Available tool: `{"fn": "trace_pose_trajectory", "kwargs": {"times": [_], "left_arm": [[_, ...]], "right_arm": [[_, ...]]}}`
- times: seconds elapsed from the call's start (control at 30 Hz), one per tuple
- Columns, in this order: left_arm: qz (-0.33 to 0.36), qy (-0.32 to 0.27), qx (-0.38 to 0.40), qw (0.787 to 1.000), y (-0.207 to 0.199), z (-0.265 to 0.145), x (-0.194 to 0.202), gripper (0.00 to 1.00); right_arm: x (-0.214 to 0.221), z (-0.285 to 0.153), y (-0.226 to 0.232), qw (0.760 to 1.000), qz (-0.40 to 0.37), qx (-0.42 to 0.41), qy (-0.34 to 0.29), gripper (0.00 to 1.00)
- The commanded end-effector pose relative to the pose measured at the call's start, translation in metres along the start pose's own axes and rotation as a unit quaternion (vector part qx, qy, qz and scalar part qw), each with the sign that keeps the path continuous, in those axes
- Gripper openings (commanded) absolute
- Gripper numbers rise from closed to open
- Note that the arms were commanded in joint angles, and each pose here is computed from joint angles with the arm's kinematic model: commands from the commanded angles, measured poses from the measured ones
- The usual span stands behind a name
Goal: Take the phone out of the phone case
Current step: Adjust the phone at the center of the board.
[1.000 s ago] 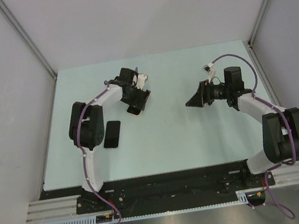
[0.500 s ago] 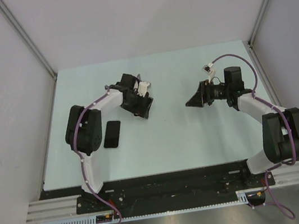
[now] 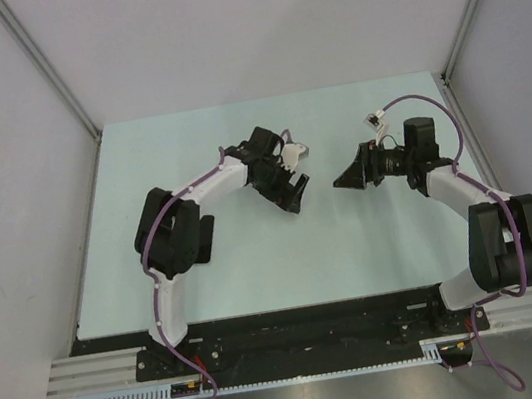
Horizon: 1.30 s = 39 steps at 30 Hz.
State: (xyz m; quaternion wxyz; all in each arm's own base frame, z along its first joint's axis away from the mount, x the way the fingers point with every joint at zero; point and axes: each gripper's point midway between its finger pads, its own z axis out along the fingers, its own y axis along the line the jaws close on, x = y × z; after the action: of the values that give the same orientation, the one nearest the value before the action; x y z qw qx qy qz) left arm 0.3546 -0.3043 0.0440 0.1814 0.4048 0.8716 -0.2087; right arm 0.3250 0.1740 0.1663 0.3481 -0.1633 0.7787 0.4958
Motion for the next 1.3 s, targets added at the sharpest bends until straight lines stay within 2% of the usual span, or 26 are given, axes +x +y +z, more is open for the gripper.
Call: {"fn": "trace_pose_trajectory", "kwargs": {"times": [0.0, 0.2, 0.23, 0.37, 0.53, 0.6, 0.63, 0.7, 0.87, 0.93, 1.1, 1.2, 1.27], "left_arm": [[0.031, -0.062, 0.026, 0.997, -0.012, -0.027, -0.044, 1.0], [0.102, -0.122, -0.001, 0.987, -0.01, -0.072, -0.07, 1.0], [0.133, -0.129, -0.014, 0.983, -0.005, -0.079, -0.075, 1.0], [0.233, -0.142, -0.062, 0.96, 0.022, -0.1, -0.084, 1.0], [0.347, -0.085, -0.127, 0.925, 0.066, -0.094, -0.074, 1.0], [0.381, -0.057, -0.136, 0.913, 0.076, -0.086, -0.064, 1.0], [0.416, -0.041, -0.136, 0.898, 0.081, -0.08, -0.061, 1.0], [0.437, -0.022, -0.146, 0.887, 0.09, -0.076, -0.058, 1.0], [0.426, -0.008, -0.17, 0.888, 0.109, -0.067, -0.068, 1.0], [0.392, -0.006, -0.208, 0.896, 0.124, -0.069, -0.075, 1.0], [0.31, -0.086, -0.262, 0.91, 0.142, -0.075, -0.105, 1.0], [0.282, -0.127, -0.285, 0.907, 0.146, -0.074, -0.115, 1.0], [0.257, -0.123, -0.325, 0.902, 0.159, -0.076, -0.119, 1.0]], "right_arm": [[-0.017, -0.006, 0.017, 0.999, -0.029, -0.028, -0.015, 0.74], [-0.018, -0.011, 0.021, 0.998, -0.031, -0.051, -0.016, 0.82], [-0.018, -0.01, 0.02, 0.998, -0.032, -0.051, -0.016, 0.84], [-0.019, -0.011, 0.019, 0.998, -0.032, -0.049, -0.017, 1.0], [-0.02, -0.012, 0.019, 0.998, -0.034, -0.046, -0.019, 1.0], [-0.02, -0.011, 0.018, 0.998, -0.033, -0.044, -0.019, 1.0], [-0.019, -0.011, 0.016, 0.998, -0.031, -0.042, -0.019, 1.0], [-0.018, -0.01, 0.015, 0.999, -0.026, -0.04, -0.018, 1.0], [-0.019, -0.011, 0.015, 0.999, -0.031, -0.038, -0.02, 1.0], [-0.02, -0.011, 0.015, 0.999, -0.034, -0.036, -0.02, 1.0], [-0.02, -0.012, 0.016, 0.999, -0.034, -0.036, -0.02, 1.0], [-0.02, -0.012, 0.016, 0.998, -0.038, -0.035, -0.02, 1.0], [-0.02, -0.012, 0.016, 0.998, -0.038, -0.034, -0.02, 1.0]]}}
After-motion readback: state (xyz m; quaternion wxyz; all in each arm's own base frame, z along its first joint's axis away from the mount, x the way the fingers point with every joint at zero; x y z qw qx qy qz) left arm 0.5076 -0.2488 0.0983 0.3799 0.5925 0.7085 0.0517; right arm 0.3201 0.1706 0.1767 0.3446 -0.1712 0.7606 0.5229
